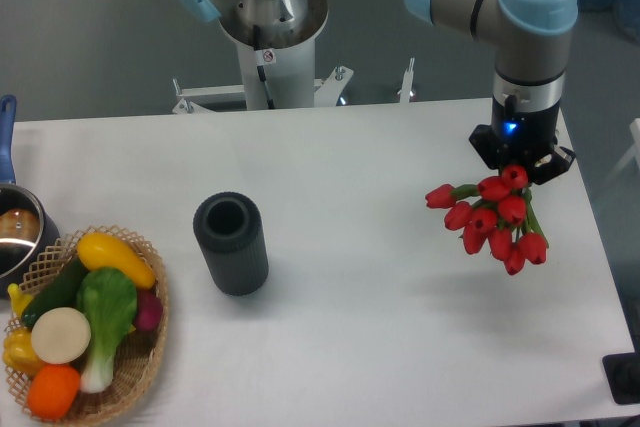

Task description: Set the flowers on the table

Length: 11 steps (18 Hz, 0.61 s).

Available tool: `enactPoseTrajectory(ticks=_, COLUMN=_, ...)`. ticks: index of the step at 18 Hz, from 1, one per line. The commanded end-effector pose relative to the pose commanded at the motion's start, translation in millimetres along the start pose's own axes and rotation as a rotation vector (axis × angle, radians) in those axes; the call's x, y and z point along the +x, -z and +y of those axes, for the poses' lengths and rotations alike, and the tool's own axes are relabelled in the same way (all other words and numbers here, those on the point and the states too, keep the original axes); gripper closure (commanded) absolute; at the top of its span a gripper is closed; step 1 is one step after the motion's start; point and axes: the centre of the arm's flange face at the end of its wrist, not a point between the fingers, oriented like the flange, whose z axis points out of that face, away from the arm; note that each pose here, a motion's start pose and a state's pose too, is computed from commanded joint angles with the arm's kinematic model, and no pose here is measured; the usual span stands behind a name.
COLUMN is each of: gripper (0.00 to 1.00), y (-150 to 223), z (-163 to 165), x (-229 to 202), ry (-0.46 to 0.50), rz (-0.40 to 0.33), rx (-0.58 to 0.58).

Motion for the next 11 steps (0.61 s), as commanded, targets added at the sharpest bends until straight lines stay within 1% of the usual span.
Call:
enactPoseTrajectory(ticks=3, gripper=0.97, y=-7, z=-21, x=9, ry=-0.034, rz=0.009, rx=-0.014)
enactPoseTrajectory(ticks=4, gripper=0.97, y=-8, z=-24, x=12, ry=-0.033, rz=0.015, rx=-0.016)
enactPoseTrajectory(ticks=6, gripper=0.97, y=-21, z=-27, x=19, ry=-0.039, rz=0.042, rx=-0.021)
enactPoseTrajectory(ticks=7, gripper=0.97, y=-26, z=-33, x=28, ry=-0.051, rz=0.061, rx=-0.02)
enactPoseTrajectory(ticks=11, gripper=0.97, y=-40, z=-43, x=43, ry=-0.065, rz=0.118, rx=-0.031)
